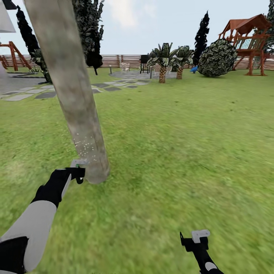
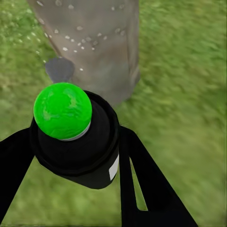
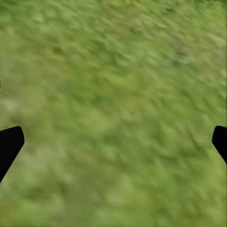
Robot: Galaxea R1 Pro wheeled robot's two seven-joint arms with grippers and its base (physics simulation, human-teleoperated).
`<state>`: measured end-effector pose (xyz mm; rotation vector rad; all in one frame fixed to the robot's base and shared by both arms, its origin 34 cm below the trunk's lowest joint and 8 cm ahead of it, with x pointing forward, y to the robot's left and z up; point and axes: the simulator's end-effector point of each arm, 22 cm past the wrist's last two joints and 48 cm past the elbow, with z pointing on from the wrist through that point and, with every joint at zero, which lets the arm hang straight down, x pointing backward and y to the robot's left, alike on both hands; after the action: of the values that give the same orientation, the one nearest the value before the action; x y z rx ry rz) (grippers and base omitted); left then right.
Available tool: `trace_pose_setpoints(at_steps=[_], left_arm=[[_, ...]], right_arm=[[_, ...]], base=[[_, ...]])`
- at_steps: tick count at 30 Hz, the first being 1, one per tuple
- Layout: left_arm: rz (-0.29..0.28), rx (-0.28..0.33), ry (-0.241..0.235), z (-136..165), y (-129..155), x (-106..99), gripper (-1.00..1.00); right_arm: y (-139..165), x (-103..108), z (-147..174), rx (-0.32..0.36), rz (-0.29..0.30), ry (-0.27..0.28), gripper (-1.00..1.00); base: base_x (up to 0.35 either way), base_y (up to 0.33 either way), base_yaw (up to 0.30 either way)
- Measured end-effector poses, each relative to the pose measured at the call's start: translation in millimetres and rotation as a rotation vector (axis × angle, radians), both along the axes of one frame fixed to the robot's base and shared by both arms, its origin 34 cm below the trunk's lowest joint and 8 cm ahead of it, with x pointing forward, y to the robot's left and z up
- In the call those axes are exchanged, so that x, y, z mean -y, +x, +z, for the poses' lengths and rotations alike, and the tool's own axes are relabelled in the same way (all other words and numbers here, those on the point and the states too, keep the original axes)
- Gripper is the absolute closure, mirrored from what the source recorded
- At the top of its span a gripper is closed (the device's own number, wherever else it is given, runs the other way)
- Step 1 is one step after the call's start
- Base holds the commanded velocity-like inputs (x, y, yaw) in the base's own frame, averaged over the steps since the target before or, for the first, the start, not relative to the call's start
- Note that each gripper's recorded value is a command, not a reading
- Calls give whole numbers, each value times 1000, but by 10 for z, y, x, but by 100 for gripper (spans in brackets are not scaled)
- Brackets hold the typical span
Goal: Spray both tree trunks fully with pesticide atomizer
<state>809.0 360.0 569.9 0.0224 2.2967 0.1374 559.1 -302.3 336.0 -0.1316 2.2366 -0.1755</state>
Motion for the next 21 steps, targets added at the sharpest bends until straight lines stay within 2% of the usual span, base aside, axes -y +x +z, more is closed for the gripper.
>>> trace_pose_setpoints(at_steps=[6,15,21], left_arm=[[6,1,-1,-7,4,31,100],[-8,16,-14,66,75,170,100],[-7,14,-12,60,68,160,100]], right_arm=[[-19,-13,-16,-5,1,3,-100],[-21,-13,-16,-5,1,3,-100],[-26,-13,-18,-6,1,3,-100]], base=[[0,-273,203],[1,-273,5],[83,-273,0]])
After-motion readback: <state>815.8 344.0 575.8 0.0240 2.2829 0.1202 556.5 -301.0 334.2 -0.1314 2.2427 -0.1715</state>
